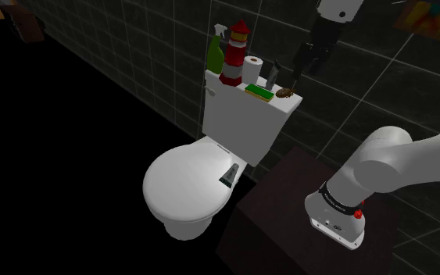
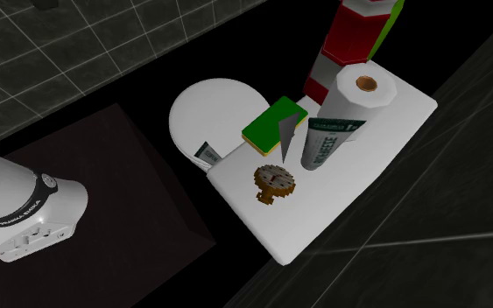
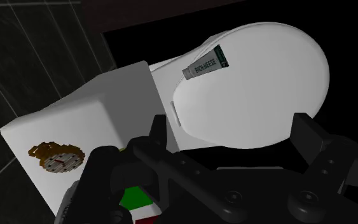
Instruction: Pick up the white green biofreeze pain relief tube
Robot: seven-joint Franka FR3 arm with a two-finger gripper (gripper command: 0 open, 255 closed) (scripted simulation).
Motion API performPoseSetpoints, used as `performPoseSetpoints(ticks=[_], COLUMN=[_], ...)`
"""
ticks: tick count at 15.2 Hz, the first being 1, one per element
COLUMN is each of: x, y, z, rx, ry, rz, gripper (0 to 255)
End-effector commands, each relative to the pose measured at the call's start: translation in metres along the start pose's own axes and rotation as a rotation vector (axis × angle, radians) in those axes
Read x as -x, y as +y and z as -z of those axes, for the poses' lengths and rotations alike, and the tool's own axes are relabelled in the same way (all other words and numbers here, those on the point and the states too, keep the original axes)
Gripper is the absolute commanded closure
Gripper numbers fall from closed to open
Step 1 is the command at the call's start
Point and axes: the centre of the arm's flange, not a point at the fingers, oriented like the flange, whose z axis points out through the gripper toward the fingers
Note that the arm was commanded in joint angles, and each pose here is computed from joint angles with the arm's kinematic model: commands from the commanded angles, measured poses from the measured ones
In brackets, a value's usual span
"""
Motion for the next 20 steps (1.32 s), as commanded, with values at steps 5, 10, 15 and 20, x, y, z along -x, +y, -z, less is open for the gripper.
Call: performPoseSetpoints(ticks=[5, 10, 15, 20], x=[-0.038, -0.084, -0.128, -0.170], y=[0.020, 0.049, 0.082, 0.120], z=[-0.020, -0.042, -0.061, -0.078], rx=[0.018, 0.041, 0.064, 0.087], ry=[0.037, 0.083, 0.128, 0.174], rz=[-0.074, -0.166, -0.259, -0.351], gripper=[0, 0, 0, 0])
